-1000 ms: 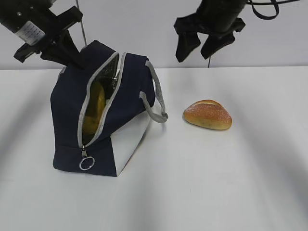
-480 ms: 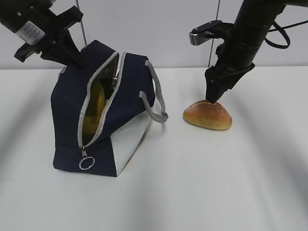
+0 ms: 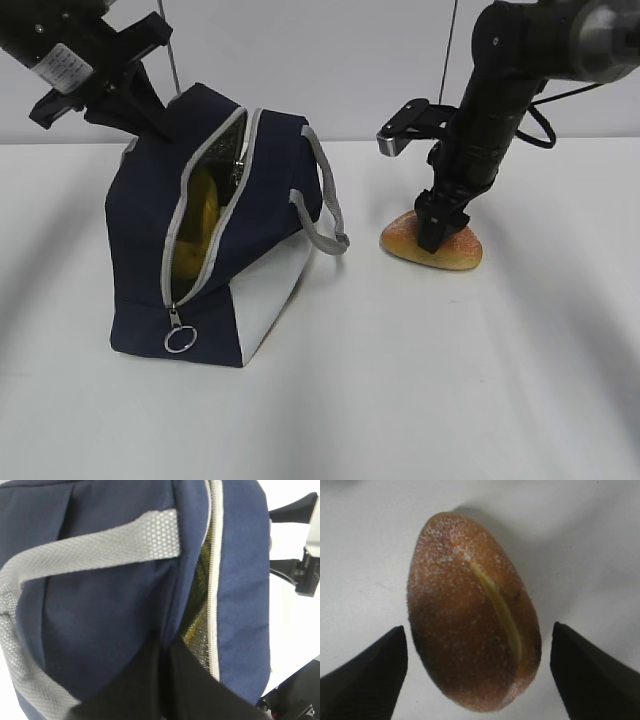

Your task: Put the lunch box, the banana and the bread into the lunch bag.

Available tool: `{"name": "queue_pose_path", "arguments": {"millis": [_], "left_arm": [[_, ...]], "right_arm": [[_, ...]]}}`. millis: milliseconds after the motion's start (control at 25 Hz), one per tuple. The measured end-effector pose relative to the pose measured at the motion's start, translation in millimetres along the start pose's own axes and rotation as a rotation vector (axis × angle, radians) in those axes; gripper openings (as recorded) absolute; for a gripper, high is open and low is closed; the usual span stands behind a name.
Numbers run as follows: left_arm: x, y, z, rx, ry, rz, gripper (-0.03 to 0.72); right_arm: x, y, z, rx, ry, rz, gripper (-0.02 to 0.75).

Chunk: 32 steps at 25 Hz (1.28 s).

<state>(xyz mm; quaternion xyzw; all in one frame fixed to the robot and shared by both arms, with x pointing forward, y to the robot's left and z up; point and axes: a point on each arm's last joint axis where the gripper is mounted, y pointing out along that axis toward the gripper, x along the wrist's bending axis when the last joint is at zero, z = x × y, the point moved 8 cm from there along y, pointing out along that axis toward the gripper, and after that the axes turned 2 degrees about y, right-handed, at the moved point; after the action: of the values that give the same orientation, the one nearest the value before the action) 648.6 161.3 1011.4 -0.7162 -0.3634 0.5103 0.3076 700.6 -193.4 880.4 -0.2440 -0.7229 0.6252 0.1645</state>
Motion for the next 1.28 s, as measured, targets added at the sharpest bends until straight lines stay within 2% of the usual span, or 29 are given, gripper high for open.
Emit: {"name": "queue_pose_path", "arguments": {"millis": [320, 560, 640, 760, 960, 1080, 1160, 1280], "left_arm": [[0.0, 0, 0, 0.0, 0.005, 0.0, -0.003], [0.0, 0, 0, 0.0, 0.01, 0.0, -0.003], [0.0, 0, 0, 0.0, 0.01, 0.0, -0.003], [0.0, 0, 0, 0.0, 0.011, 0.0, -0.003], [-0.1, 0, 0, 0.0, 0.011, 0.001, -0.003], [-0.2, 0, 0, 0.001, 0.011, 0.001, -0.003], [-0.2, 0, 0, 0.002, 0.011, 0.001, -0.003], [-0.3, 0, 0, 0.001, 0.011, 0.002, -0.003]], "right_arm": [[-1, 38, 3, 0.026, -0.003, -0.024, 0.651], [3, 38, 5, 0.045, 0.002, -0.059, 0.457], [4, 32, 2, 0.043, 0.007, -0.074, 0.417], [6, 20, 0, 0.045, 0.01, -0.087, 0.405], [2, -45, -10, -0.044, 0.045, -0.002, 0.401], [8, -104, -20, -0.167, 0.144, 0.043, 0.398], [16, -140, -32, -0.292, 0.251, 0.028, 0.398], [39, -179, -51, -0.451, 0.334, -0.081, 0.396]]}}
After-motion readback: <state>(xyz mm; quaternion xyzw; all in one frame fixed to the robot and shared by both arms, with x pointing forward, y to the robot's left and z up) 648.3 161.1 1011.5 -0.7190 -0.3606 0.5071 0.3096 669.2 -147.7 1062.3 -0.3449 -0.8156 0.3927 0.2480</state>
